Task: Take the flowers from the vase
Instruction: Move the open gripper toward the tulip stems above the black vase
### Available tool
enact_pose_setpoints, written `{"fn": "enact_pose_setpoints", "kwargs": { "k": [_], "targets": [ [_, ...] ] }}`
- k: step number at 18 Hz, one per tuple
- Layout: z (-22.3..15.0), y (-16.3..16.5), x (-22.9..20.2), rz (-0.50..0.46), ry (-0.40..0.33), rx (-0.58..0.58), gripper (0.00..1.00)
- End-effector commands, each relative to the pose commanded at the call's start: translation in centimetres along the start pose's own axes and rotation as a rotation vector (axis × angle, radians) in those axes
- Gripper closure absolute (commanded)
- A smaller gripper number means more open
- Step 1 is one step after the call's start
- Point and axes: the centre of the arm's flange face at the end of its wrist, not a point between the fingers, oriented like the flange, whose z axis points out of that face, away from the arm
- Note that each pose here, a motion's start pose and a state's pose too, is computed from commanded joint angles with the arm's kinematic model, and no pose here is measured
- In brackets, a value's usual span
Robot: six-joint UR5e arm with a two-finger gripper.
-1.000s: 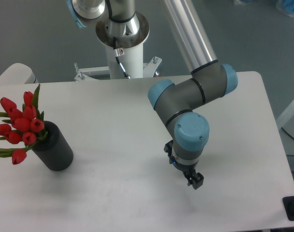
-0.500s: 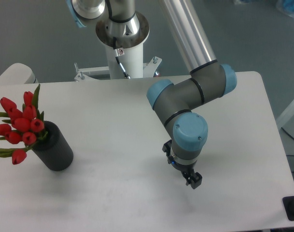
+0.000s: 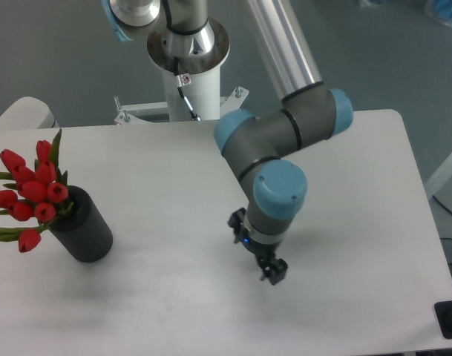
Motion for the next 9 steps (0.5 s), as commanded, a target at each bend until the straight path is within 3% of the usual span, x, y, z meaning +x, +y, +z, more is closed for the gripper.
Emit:
{"fn": "enact_pose_setpoints", "kwargs": {
  "k": [9],
  "targets": [
    [-1.5, -1.7, 4.3, -0.008, 0.05, 0.284, 0.0]
  ]
}}
